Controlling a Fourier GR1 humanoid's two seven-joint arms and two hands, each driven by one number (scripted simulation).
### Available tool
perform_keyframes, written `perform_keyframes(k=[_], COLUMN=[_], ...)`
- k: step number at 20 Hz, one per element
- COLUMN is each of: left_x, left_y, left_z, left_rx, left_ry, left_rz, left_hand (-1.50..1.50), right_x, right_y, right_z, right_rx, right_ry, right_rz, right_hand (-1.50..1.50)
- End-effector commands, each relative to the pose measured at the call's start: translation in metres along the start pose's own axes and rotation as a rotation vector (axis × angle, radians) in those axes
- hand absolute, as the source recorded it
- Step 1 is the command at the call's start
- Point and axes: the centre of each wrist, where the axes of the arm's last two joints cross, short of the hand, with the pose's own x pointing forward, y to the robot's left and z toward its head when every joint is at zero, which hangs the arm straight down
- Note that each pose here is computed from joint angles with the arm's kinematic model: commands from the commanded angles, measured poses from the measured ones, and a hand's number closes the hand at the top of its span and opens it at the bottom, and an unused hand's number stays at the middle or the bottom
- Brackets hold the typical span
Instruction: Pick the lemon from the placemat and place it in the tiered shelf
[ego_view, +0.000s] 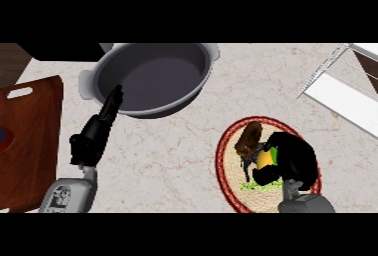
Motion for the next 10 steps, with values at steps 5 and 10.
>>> perform_keyframes(k=[5, 10], left_x=[-0.011, -0.005], left_y=[-0.024, -0.006], left_z=[-0.010, -0.007], left_rx=[-0.030, -0.028], left_ry=[0.030, 0.035], left_rz=[0.003, 0.005], left_hand=[0.00, 0.00], right_x=[0.090, 0.126], right_y=[-0.030, -0.072], right_z=[-0.027, -0.024], right_rx=[-0.155, -0.371], right_ry=[0.220, 0.135], right_rz=[-0.318, -0.562], right_hand=[1.50, 1.50])
